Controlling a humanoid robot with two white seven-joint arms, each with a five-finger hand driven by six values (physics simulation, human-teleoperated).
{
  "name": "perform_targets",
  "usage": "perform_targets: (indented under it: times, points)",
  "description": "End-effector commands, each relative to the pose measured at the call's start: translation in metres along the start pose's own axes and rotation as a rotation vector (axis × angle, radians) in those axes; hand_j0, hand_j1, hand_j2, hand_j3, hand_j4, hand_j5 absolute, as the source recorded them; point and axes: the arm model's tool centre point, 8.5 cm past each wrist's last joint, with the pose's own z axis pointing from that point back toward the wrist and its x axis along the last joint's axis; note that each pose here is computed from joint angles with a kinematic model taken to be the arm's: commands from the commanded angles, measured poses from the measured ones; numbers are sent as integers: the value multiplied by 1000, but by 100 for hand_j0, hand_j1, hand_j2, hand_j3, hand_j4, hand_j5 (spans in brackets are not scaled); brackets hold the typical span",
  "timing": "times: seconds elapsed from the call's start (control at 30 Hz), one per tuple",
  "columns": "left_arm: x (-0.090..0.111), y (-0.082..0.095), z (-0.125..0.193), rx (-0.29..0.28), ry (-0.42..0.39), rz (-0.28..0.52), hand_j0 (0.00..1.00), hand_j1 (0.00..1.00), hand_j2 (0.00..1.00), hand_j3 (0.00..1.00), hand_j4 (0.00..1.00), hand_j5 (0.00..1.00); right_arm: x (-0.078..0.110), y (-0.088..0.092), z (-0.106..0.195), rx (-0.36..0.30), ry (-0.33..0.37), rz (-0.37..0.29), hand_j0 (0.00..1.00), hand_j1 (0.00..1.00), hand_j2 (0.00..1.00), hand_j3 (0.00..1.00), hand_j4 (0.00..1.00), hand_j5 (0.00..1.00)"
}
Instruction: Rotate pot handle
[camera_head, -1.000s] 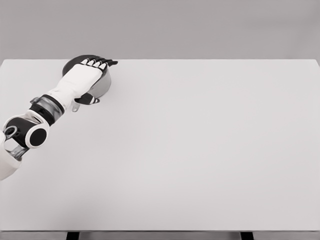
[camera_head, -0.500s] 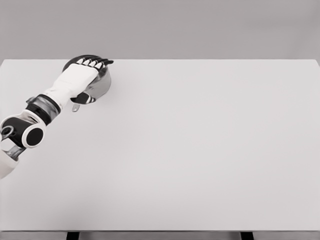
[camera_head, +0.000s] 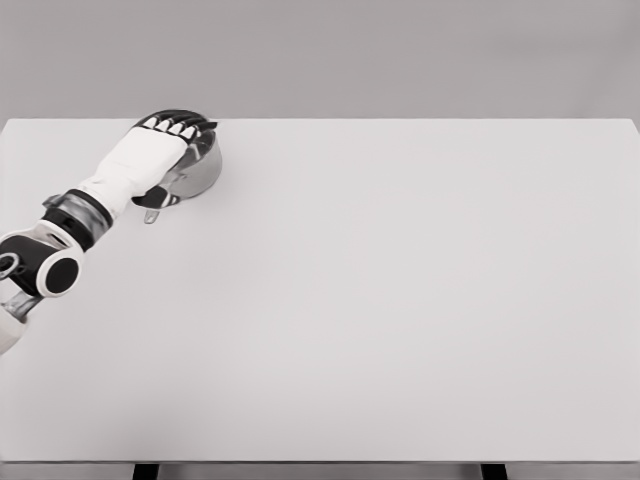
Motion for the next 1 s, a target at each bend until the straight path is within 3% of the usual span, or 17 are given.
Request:
perform_targets:
  times: [0.0, 0.67, 0.97]
  points:
    - [-5, 0, 2, -2, 12, -21, 100, 100, 100, 100, 100, 100, 0, 0, 0, 0, -1, 0, 100, 100, 100, 100, 100, 100]
    - [-19, 5, 8, -3, 39, -66, 100, 100, 100, 100, 100, 100, 0, 0, 0, 0, 1, 0, 100, 100, 100, 100, 100, 100]
    - [-36, 8, 17, -6, 77, -99, 100, 100, 100, 100, 100, 100, 0, 0, 0, 0, -1, 0, 100, 100, 100, 100, 100, 100]
